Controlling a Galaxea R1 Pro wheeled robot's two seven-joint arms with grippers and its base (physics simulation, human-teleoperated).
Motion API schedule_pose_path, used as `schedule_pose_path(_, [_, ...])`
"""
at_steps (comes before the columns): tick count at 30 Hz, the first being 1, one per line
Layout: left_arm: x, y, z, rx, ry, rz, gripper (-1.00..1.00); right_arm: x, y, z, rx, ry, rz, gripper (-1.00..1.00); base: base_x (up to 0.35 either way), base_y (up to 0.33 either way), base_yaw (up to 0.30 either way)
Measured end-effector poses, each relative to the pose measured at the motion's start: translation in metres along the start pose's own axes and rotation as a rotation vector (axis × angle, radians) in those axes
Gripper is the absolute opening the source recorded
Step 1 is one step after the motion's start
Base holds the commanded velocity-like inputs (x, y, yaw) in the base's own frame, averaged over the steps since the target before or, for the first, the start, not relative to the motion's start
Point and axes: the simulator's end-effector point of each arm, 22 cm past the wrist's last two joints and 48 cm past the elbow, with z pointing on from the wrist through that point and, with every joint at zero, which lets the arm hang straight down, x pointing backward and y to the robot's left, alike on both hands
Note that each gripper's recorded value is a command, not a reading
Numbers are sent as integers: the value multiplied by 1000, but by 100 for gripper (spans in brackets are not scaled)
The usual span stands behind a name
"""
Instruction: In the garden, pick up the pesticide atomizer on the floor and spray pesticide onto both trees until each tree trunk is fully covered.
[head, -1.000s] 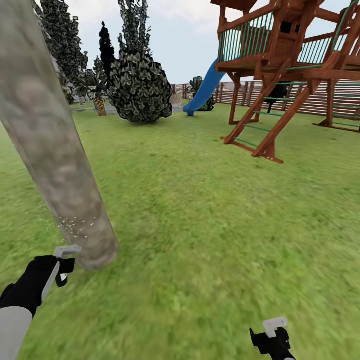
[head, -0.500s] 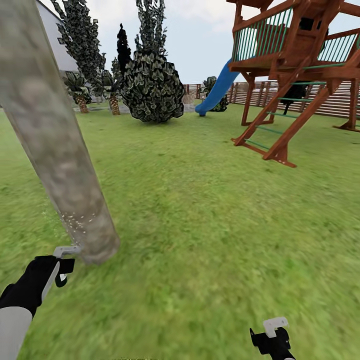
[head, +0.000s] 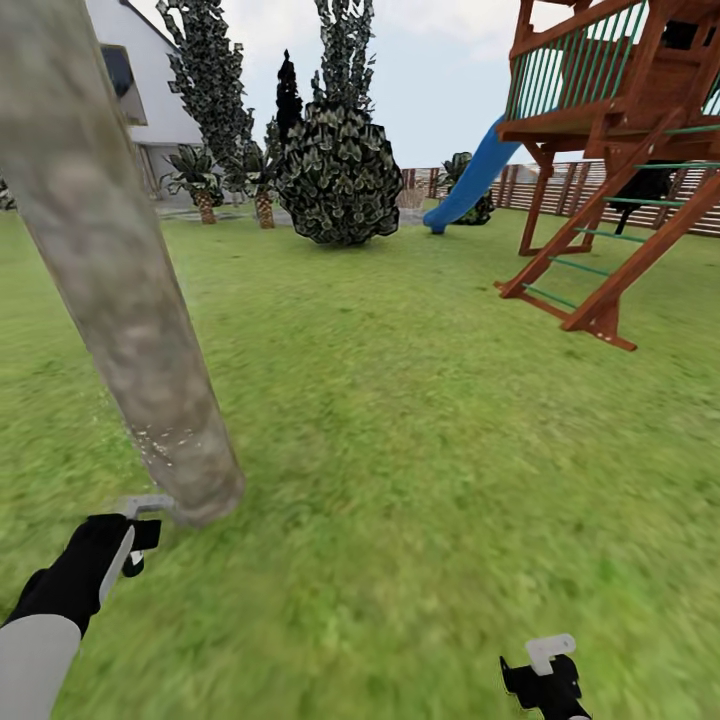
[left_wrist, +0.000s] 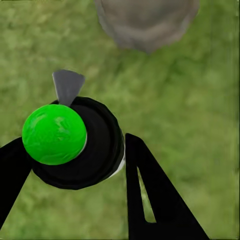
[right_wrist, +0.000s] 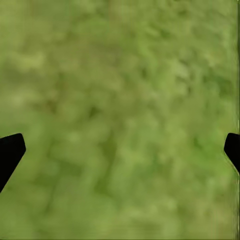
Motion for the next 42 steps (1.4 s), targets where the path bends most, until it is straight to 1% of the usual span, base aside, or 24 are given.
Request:
schedule_pose_path(1, [4,0,1,-3,0,5,-100,0,0,0,0,0,0,100,214,-216,1])
schedule_pose_path(3, [21,-1,12,1,-15,7,-100,0,-1,0,1,0,-1,100,235,-186,0])
schedule_pose_path(4, [40,-3,20,5,10,5,-100,0,-1,0,2,1,-1,100,241,-177,0])
schedule_pose_path(5, [51,-3,24,6,20,7,-100,0,-2,0,2,0,-1,100,242,-175,0])
schedule_pose_path(8, [62,-3,31,-1,1,7,-100,0,-1,0,1,0,-1,100,262,-168,35])
schedule_pose_path(10, [65,4,33,-33,-1,1,-100,0,1,0,-1,0,-1,100,284,-143,219])
schedule_pose_path(13, [65,8,33,-49,-5,-2,-100,0,1,0,-1,0,0,100,312,-64,263])
schedule_pose_path(15, [71,8,34,-49,3,-5,-100,0,1,0,-1,0,0,100,334,-6,272])
schedule_pose_path(18, [76,4,34,-33,7,-34,-100,0,1,0,-1,0,0,100,336,-1,273])
schedule_pose_path(20, [76,3,34,-29,8,-43,-100,0,1,0,-1,0,0,100,322,-61,219])
schedule_pose_path(23, [76,2,34,-26,7,-44,-100,0,1,0,-1,0,-1,100,205,-190,42])
schedule_pose_path(28, [76,2,35,-26,8,-43,-100,0,1,0,-1,0,-1,100,40,-264,21])
schedule_pose_path(32, [77,2,35,-27,8,-42,-100,0,1,0,-2,0,-1,100,46,-269,232])
schedule_pose_path(37, [77,2,34,-27,8,-42,-100,0,1,0,-2,0,-2,100,186,-237,260])
schedule_pose_path(42, [77,1,34,-25,9,-43,-100,0,1,0,-1,1,-1,100,228,-207,23])
